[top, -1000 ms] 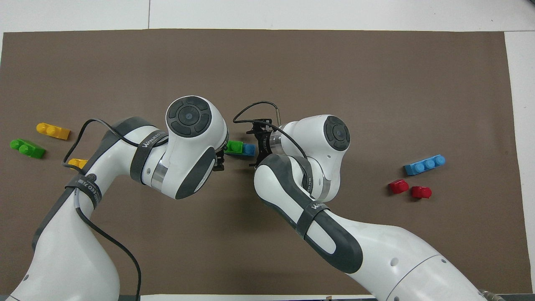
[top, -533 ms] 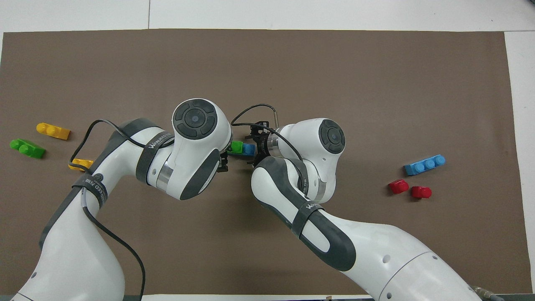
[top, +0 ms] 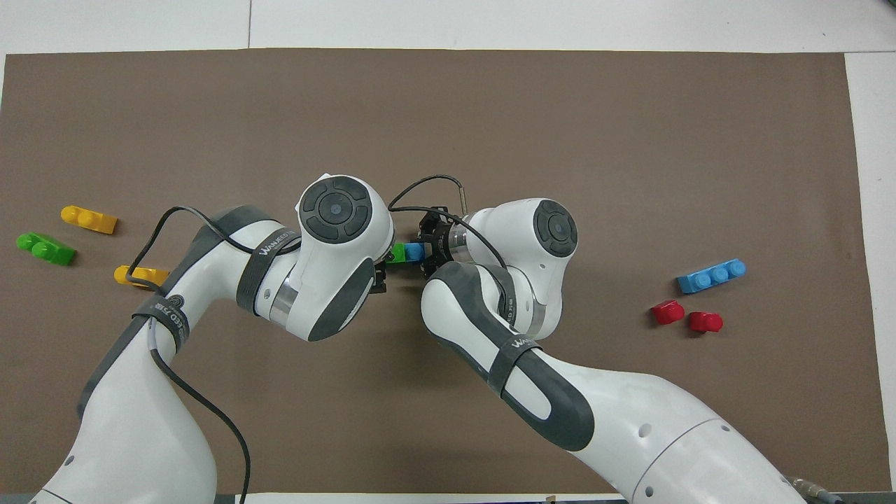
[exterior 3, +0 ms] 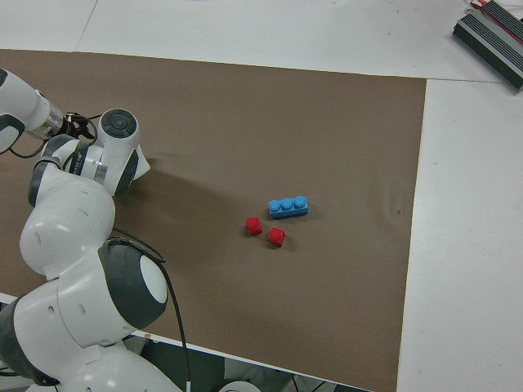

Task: Remove green block with left arm and hold with right

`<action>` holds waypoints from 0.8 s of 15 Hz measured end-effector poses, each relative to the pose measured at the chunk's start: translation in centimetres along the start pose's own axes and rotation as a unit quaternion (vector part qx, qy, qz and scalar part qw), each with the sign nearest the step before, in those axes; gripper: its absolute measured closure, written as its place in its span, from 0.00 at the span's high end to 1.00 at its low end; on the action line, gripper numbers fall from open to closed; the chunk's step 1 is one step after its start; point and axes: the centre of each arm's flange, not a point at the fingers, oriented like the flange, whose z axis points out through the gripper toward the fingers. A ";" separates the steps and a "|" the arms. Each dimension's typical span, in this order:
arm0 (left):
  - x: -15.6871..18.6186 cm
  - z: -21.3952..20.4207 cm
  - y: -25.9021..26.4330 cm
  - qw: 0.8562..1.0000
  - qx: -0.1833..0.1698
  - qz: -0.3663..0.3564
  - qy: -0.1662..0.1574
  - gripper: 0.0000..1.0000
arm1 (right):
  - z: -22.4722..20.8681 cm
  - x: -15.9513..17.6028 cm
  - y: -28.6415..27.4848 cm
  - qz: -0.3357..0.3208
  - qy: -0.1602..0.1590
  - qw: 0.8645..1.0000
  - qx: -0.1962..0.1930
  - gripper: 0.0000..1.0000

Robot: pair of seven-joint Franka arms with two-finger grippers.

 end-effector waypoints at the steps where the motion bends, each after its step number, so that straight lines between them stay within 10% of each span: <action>1: 0.0 0.0 0.0 1.000 0.000 0.000 0.000 1.00 | 0.0 0.0 0.0 0.000 0.000 1.000 0.000 0.35; 3: 0.0 0.0 0.0 1.000 0.000 0.000 0.001 0.92 | 0.0 0.0 0.0 0.000 0.000 1.000 0.000 0.35; 8: -0.4 -0.1 -0.3 1.000 -0.007 0.015 0.011 0.37 | -0.2 0.4 -0.4 0.003 0.002 1.000 0.010 0.35; 12: 0.1 -1.8 -0.1 1.000 -0.017 0.010 0.007 0.34 | -0.5 0.2 -0.7 0.001 0.001 1.000 0.016 0.35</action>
